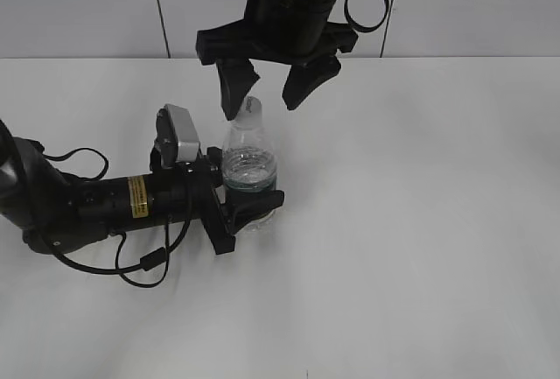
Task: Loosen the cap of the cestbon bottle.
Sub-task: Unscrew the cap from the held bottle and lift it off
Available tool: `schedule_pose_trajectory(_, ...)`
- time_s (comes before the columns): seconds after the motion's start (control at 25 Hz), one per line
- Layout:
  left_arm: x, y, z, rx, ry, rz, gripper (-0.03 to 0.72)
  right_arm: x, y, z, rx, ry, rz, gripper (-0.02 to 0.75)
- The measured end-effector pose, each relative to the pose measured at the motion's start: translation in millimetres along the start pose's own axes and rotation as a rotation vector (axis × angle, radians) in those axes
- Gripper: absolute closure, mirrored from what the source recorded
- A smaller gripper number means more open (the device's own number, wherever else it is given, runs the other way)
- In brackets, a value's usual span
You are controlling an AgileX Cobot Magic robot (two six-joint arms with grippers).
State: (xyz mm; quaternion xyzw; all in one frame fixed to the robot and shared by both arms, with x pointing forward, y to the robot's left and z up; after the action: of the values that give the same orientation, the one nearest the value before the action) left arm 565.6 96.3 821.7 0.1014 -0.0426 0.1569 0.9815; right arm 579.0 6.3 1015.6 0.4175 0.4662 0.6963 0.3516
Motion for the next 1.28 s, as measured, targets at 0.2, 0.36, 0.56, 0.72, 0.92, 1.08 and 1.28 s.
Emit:
schedule_pose_trajectory(0.2,-0.5,-0.2,-1.8,-0.01,0.006,0.002,0.281,-0.2,-0.6,0.0,0.001,0.001,-0.001,0.15)
schedule_pose_trajectory(0.36,-0.6,-0.3,-2.0,-0.016,0.007,0.003,0.281,-0.2,-0.6,0.0,0.001,0.003,-0.001,0.15)
schedule_pose_trajectory(0.56,-0.6,-0.3,-2.0,-0.016,0.007,0.003,0.281,1.3,1.8,1.4,-0.007,0.01,0.003,0.15)
schedule_pose_trajectory(0.72,-0.6,-0.3,-2.0,-0.016,0.007,0.003,0.281,5.8,10.2,6.5,-0.038,0.019,0.015,0.15)
schedule_pose_trajectory(0.92,-0.5,-0.3,-2.1,-0.015,0.007,0.005,0.281,7.9,3.2,11.5,-0.038,0.023,0.02,0.15)
schedule_pose_trajectory(1.08,-0.5,-0.3,-2.0,-0.016,0.007,0.005,0.281,9.6,-9.2,12.3,-0.019,0.04,0.015,0.15)
schedule_pose_trajectory(1.28,-0.4,-0.3,-2.1,-0.015,0.007,0.005,0.281,8.6,-9.7,13.4,-0.025,0.056,-0.004,0.187)
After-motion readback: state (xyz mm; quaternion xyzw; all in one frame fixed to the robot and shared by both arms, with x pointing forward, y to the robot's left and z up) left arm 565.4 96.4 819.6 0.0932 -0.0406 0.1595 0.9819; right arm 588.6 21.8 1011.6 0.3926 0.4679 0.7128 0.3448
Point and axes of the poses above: a point on each arm's last joint axis where the gripper is mounted, y pointing back along that axis away from the gripper, x along the wrist's bending axis when the last joint is at zero, z = x × y, the point moved 3 cm from there along -y, pointing out along that axis toward the gripper, and after that the axes turned 9 degrees about -y, right-handed, at the moved point
